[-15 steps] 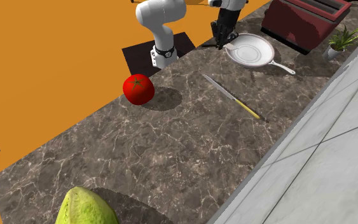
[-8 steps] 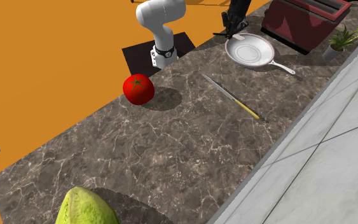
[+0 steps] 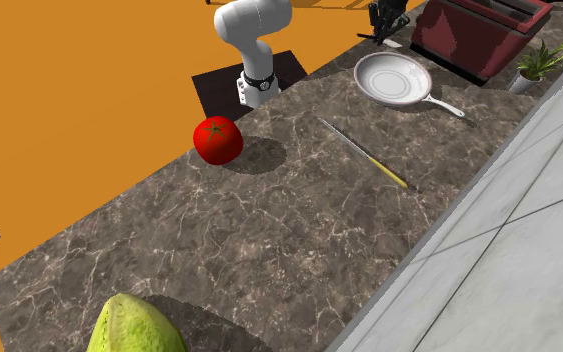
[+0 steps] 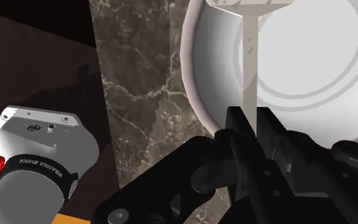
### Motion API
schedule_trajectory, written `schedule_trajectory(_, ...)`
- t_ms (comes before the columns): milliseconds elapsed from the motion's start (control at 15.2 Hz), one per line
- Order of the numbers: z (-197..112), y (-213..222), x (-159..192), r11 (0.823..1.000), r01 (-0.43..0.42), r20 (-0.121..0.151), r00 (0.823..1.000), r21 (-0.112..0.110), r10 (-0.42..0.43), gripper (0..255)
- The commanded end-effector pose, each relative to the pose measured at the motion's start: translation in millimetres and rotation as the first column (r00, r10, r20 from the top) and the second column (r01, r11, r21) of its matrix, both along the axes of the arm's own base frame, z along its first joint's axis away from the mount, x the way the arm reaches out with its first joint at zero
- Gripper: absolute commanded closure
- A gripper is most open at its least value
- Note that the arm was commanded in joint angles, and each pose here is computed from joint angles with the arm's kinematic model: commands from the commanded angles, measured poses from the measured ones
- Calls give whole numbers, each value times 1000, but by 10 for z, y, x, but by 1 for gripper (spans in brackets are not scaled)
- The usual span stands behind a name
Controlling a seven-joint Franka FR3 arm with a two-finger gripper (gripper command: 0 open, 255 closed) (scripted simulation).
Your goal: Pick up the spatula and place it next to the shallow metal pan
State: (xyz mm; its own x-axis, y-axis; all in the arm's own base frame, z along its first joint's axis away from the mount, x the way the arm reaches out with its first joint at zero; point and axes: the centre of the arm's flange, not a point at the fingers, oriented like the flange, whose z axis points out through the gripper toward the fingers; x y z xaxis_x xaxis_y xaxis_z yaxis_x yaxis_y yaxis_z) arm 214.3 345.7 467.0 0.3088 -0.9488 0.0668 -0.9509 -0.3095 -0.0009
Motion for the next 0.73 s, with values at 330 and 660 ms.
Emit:
schedule_trajectory(330,-11,810,-456,1000,1,-1,1000,0,-1,255)
schedule_trajectory(660,-10,1392,-767,1000,1,-1,1000,0,-1,255)
